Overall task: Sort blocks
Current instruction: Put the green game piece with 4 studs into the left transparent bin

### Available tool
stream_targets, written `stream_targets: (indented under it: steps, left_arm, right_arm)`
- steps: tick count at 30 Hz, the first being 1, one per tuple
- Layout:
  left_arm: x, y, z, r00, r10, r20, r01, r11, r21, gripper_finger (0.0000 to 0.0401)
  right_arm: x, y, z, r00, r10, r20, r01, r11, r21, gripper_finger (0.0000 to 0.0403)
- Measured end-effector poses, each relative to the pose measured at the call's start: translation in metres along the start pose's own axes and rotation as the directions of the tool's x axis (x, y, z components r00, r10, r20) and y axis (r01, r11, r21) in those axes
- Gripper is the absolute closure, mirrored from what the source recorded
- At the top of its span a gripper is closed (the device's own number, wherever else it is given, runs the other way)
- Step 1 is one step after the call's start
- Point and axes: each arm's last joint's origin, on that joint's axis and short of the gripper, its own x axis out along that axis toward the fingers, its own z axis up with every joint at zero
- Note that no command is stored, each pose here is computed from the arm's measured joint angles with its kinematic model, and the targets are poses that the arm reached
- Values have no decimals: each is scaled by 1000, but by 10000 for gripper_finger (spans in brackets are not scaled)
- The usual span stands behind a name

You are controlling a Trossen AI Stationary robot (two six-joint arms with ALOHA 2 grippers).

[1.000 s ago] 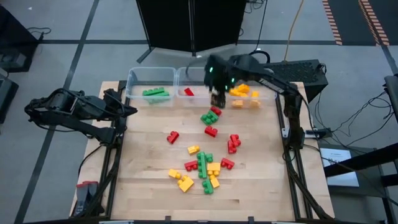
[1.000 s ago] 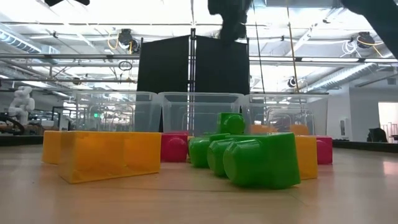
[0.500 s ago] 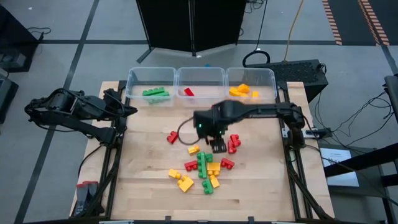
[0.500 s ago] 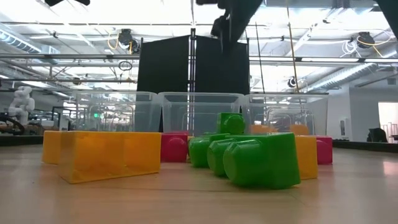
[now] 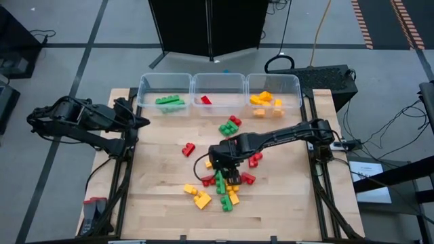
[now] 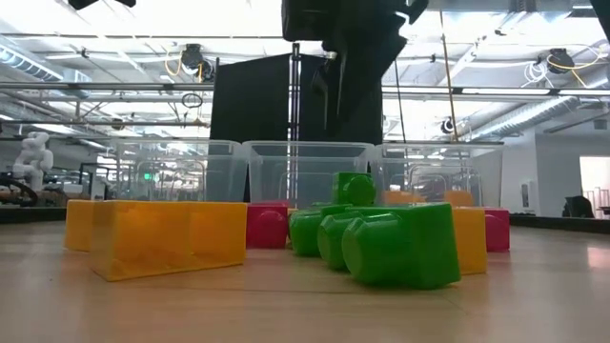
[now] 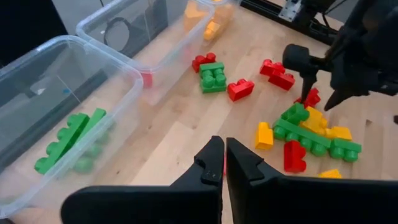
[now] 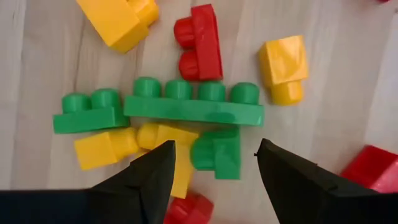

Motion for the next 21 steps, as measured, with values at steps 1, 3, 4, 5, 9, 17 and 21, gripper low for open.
stream_targets:
  steps: [1,3,4,5,9,17,21]
  left_arm:
    - [0,0,0,1000,-12,-7,12,1000,0,401]
    - [0,-1,-1,999,-28,-17,28,1000,0,401]
    - [0,-1,-1,999,-35,-21,35,999,0,401]
    - [0,-1,-1,999,-35,-21,35,999,0,401]
    - [0,-1,-1,999,-36,-22,36,999,0,401]
    - [0,-1,-1,999,-39,-23,39,999,0,401]
    - [0,-1,-1,999,-39,-23,39,999,1,401]
  right_arm:
    - [2,1,-1,1000,1,-2,-1,1000,7,181]
    - [5,3,-3,1000,3,-11,-2,1000,20,181]
    - [7,4,-5,1000,3,-19,-2,1000,28,181]
    - [9,5,-6,1000,4,-27,-3,999,34,181]
    - [11,8,-8,999,6,-38,-5,999,33,181]
    - [12,10,-4,1000,2,9,-2,1000,23,180]
    - [15,8,-4,1000,-1,2,1,1000,20,155]
